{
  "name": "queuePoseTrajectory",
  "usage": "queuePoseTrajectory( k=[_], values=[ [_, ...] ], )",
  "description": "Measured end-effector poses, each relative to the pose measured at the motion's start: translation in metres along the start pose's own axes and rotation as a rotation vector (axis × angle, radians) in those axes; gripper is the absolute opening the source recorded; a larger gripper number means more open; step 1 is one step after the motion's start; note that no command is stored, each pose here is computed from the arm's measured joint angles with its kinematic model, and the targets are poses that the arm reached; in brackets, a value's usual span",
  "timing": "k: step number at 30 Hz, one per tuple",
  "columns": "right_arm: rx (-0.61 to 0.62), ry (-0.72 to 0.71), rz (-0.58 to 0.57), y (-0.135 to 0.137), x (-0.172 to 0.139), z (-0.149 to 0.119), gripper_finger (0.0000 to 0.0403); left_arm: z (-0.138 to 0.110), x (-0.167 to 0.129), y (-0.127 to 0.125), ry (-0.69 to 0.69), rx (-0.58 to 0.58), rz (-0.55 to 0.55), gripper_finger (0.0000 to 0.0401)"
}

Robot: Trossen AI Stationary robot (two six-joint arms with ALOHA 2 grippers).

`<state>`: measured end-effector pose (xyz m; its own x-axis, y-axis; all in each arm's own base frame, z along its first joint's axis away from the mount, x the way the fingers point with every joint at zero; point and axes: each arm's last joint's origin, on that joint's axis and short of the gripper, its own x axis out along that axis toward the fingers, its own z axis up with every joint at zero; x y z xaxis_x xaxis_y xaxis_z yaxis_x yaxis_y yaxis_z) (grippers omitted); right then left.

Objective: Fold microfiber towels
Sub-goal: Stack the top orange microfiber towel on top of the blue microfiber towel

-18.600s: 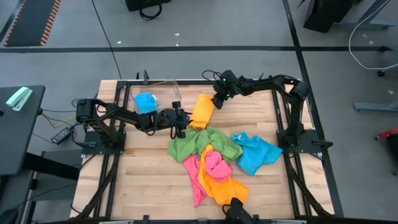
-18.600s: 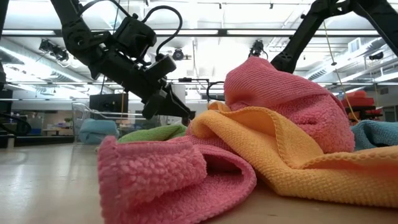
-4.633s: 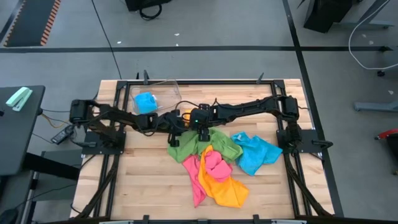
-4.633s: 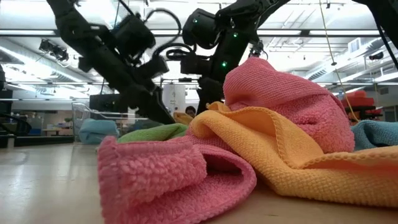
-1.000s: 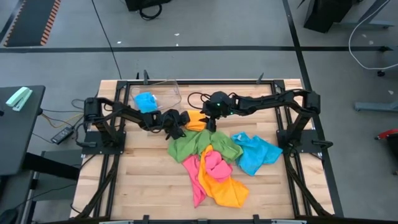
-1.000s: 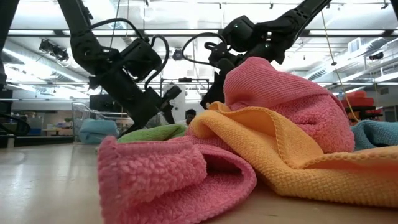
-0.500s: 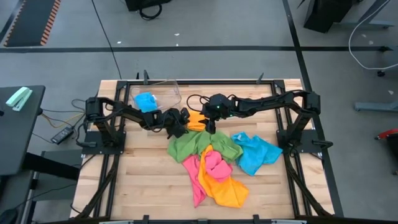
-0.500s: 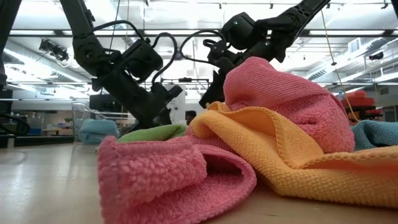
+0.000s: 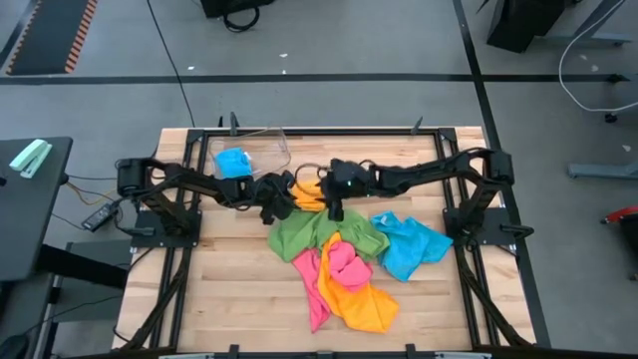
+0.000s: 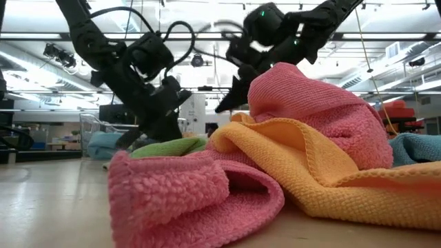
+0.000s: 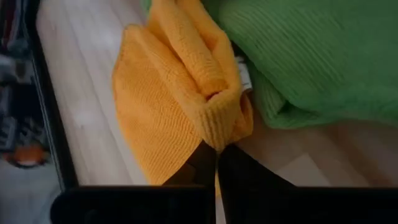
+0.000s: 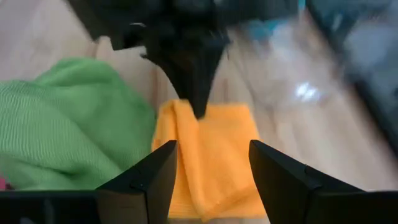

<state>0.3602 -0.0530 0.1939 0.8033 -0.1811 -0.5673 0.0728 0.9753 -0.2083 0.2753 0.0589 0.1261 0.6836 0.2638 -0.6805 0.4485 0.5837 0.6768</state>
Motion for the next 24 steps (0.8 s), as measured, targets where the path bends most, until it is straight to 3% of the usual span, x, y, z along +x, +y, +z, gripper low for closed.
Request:
queuePoseTrajectory(
  k=[5, 24],
  values=[
    [-0.156, -0.1, -0.07, 0.027, 0.001, 0.009, 0.0209, 0.001, 0.0, 0.001, 0.0, -0.088, 0.003, 0.001],
    [-0.184, -0.015, -0.169, 0.03, 0.049, -0.009, 0.0315, 0.018, -0.009, 0.032, 0.007, -0.411, -0.008, 0.001]
  ],
)
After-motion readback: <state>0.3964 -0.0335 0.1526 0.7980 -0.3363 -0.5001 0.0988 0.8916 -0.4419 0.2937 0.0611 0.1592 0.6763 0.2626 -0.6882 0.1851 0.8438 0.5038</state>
